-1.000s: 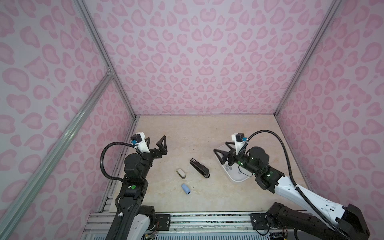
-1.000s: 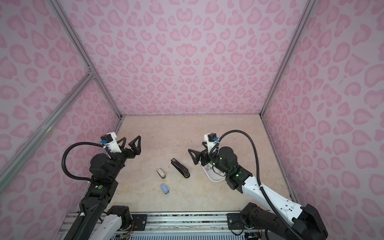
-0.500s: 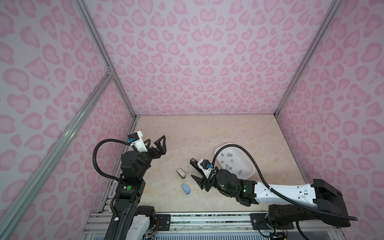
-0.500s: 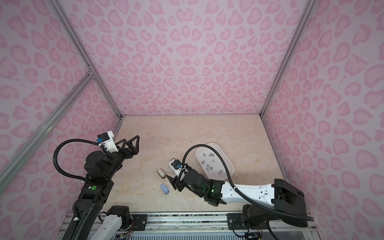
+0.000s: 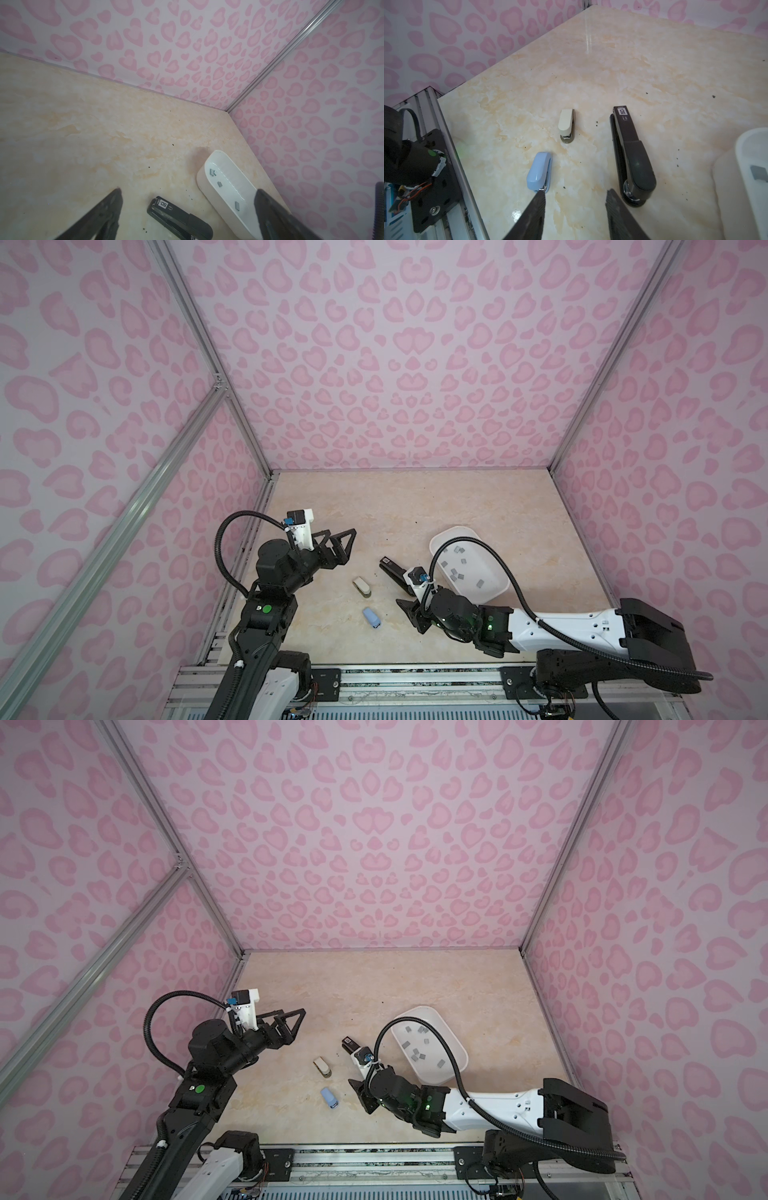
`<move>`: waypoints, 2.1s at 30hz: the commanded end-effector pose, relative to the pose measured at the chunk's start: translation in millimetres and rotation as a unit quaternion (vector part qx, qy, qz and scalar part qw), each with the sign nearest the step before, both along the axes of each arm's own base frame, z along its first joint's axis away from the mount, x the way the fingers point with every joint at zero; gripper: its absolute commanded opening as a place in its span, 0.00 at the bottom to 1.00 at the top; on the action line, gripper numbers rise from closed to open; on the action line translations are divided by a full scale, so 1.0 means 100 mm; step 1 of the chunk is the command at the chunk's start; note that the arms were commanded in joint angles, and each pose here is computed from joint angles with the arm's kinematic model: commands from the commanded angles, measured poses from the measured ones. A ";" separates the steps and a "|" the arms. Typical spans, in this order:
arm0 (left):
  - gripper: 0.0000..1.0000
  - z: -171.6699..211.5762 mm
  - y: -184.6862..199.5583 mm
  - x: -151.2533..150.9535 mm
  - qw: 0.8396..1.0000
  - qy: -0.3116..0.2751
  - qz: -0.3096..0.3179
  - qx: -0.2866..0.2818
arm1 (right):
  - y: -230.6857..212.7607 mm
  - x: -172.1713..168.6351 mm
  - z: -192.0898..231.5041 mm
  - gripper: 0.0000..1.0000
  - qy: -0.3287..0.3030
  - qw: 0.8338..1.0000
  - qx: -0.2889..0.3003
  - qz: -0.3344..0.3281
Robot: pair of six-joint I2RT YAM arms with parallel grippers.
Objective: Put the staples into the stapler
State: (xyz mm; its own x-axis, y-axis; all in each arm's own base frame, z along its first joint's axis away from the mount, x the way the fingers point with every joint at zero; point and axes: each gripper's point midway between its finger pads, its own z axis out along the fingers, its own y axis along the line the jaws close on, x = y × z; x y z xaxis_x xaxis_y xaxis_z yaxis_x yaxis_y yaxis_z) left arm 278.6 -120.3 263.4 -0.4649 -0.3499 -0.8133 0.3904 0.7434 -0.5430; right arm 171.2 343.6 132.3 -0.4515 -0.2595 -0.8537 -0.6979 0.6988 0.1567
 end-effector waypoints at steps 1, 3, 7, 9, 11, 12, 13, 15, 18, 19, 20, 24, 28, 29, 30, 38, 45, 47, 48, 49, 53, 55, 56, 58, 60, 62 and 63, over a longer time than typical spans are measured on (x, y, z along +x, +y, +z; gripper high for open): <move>0.99 -0.03 -0.24 0.00 0.999 -0.018 -0.048 0.017 | -0.12 -0.02 -0.29 0.45 0.032 0.999 -0.037 -0.017; 0.98 -0.14 -0.41 0.01 0.996 -0.016 -0.072 0.044 | -0.20 0.00 -0.46 0.41 0.050 0.998 -0.043 -0.024; 0.92 -0.40 -0.78 -0.02 0.987 -0.022 -0.131 0.092 | -0.36 0.14 -0.74 0.37 0.101 0.994 -0.016 -0.044; 0.92 -0.49 -0.89 0.00 0.983 -0.030 -0.149 0.108 | -0.39 0.21 -0.82 0.36 0.112 0.993 -0.003 -0.042; 0.92 -0.57 -0.94 0.04 0.980 -0.030 -0.156 0.119 | -0.40 0.27 -0.86 0.35 0.112 0.993 -0.004 -0.044; 0.92 -0.61 -0.96 0.06 0.978 -0.030 -0.161 0.126 | -0.39 0.30 -0.87 0.36 0.109 0.993 -0.005 -0.044; 0.92 -0.66 -0.98 0.07 0.976 -0.027 -0.168 0.133 | -0.38 0.31 -0.87 0.35 0.106 0.993 -0.005 -0.044; 0.92 -0.76 -1.00 0.07 0.973 -0.017 -0.178 0.143 | -0.37 0.34 -0.90 0.36 0.104 0.993 -0.010 -0.048; 0.92 -0.88 -1.03 0.04 0.970 -0.008 -0.191 0.149 | -0.39 0.40 -0.94 0.39 0.095 0.993 -0.018 -0.060; 0.92 -0.91 -1.03 0.03 0.970 -0.007 -0.193 0.150 | -0.40 0.43 -0.95 0.40 0.089 0.993 -0.021 -0.068; 0.92 -0.92 -1.04 0.02 0.969 -0.005 -0.195 0.151 | -0.44 0.47 -0.98 0.40 0.084 0.993 -0.028 -0.081; 0.92 -0.94 -1.08 -0.03 0.966 -0.011 -0.207 0.157 | -0.53 0.59 -1.04 0.39 0.069 0.990 -0.041 -0.112; 0.93 -0.97 -1.08 0.00 0.965 -0.014 -0.202 0.167 | -0.51 0.75 -1.04 0.38 0.065 0.989 -0.038 -0.125; 0.93 -0.99 -1.09 0.01 0.964 -0.012 -0.202 0.171 | -0.51 0.79 -1.03 0.38 0.065 0.989 -0.039 -0.128; 0.93 -1.00 -1.10 0.01 0.964 -0.010 -0.202 0.175 | -0.50 0.83 -1.03 0.38 0.065 0.989 -0.038 -0.130; 0.95 -1.10 -1.16 0.03 0.960 -0.002 -0.205 0.188 | -0.48 1.14 -1.09 0.36 0.078 0.985 -0.027 -0.153; 0.94 -1.10 -1.16 0.07 0.961 0.002 -0.196 0.194 | -0.42 1.07 -0.98 0.38 0.071 0.988 -0.021 -0.137; 0.94 -1.05 -1.14 0.08 0.963 -0.004 -0.187 0.194 | -0.45 0.97 -0.98 0.42 0.060 0.988 -0.032 -0.140; 0.94 -1.01 -1.13 0.09 0.965 -0.008 -0.180 0.193 | -0.46 0.91 -0.98 0.44 0.055 0.988 -0.035 -0.138; 0.94 -0.98 -1.11 0.10 0.966 -0.011 -0.174 0.192 | -0.47 0.87 -0.98 0.45 0.053 0.988 -0.034 -0.138; 0.95 -0.88 -1.06 0.14 0.969 -0.018 -0.153 0.192 | -0.50 0.75 -1.01 0.47 0.051 0.989 -0.035 -0.137; 0.95 -0.85 -1.05 0.14 0.970 -0.021 -0.150 0.192 | -0.49 0.72 -1.01 0.49 0.050 0.989 -0.033 -0.133; 0.95 -0.84 -1.04 0.13 0.970 -0.022 -0.151 0.191 | -0.46 0.70 -0.99 0.50 0.047 0.990 -0.030 -0.128; 0.95 -0.84 -1.03 0.12 0.970 -0.023 -0.147 0.192 | -0.38 0.67 -0.95 0.53 0.038 0.992 -0.026 -0.115; 0.95 -0.82 -1.01 0.12 0.970 -0.025 -0.144 0.193 | -0.30 0.67 -0.93 0.55 0.035 0.993 -0.024 -0.107; 0.95 -0.81 -1.00 0.12 0.970 -0.027 -0.141 0.195 | -0.23 0.71 -0.92 0.55 0.034 0.993 -0.021 -0.107; 0.96 -0.80 -0.99 0.12 0.970 -0.029 -0.140 0.196 | -0.20 0.73 -0.92 0.57 0.032 0.993 -0.021 -0.107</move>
State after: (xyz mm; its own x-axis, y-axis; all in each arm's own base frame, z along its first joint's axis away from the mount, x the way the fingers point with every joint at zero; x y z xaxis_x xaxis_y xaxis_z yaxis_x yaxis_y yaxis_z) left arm 288.2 -222.3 177.9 -0.4625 0.1278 -0.8774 0.6358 0.7375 -0.2277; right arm 236.1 314.8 34.3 -0.5779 -0.2063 -0.7896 -0.5238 0.8357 0.1651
